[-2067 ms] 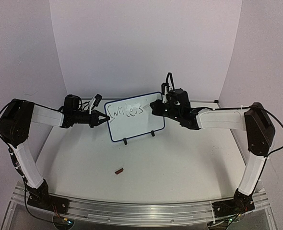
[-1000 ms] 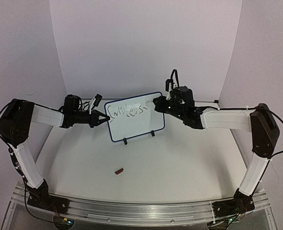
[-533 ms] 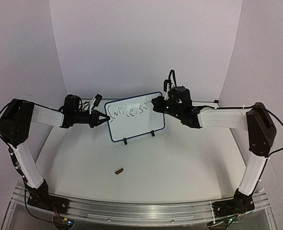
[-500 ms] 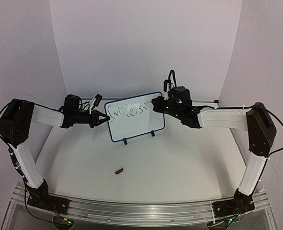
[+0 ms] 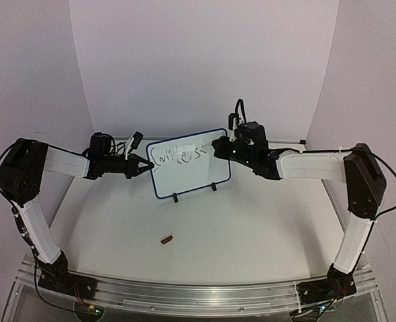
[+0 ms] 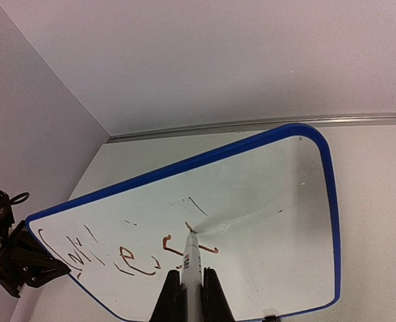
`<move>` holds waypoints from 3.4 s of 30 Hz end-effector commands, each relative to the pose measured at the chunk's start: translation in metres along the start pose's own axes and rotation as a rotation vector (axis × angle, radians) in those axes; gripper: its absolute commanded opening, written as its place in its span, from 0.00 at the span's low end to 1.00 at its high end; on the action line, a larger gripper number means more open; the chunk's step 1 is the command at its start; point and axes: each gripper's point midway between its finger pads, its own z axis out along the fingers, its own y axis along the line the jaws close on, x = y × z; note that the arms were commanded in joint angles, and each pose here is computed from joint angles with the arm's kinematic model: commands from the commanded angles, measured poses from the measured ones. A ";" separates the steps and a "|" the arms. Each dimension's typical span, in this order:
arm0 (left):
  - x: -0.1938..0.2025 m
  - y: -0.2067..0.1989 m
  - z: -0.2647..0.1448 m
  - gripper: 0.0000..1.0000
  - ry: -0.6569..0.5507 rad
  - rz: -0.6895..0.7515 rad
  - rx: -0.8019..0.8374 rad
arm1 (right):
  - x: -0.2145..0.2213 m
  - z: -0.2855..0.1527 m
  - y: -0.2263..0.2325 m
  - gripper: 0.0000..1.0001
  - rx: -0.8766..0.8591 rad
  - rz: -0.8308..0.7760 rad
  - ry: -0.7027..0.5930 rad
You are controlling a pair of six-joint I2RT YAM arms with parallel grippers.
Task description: Write a sentence on the whiteboard
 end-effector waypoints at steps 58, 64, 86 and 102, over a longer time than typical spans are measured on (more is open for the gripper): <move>0.016 0.016 0.000 0.00 0.066 0.015 -0.095 | -0.021 -0.018 -0.017 0.00 0.060 -0.003 -0.055; 0.017 0.015 0.000 0.00 0.067 0.015 -0.093 | -0.020 -0.012 -0.018 0.00 0.055 0.003 -0.050; 0.017 0.016 0.001 0.00 0.067 0.015 -0.093 | 0.003 0.003 -0.024 0.00 0.039 0.019 0.020; 0.016 0.016 0.001 0.00 0.067 0.014 -0.093 | -0.008 -0.003 -0.029 0.00 0.088 -0.008 0.000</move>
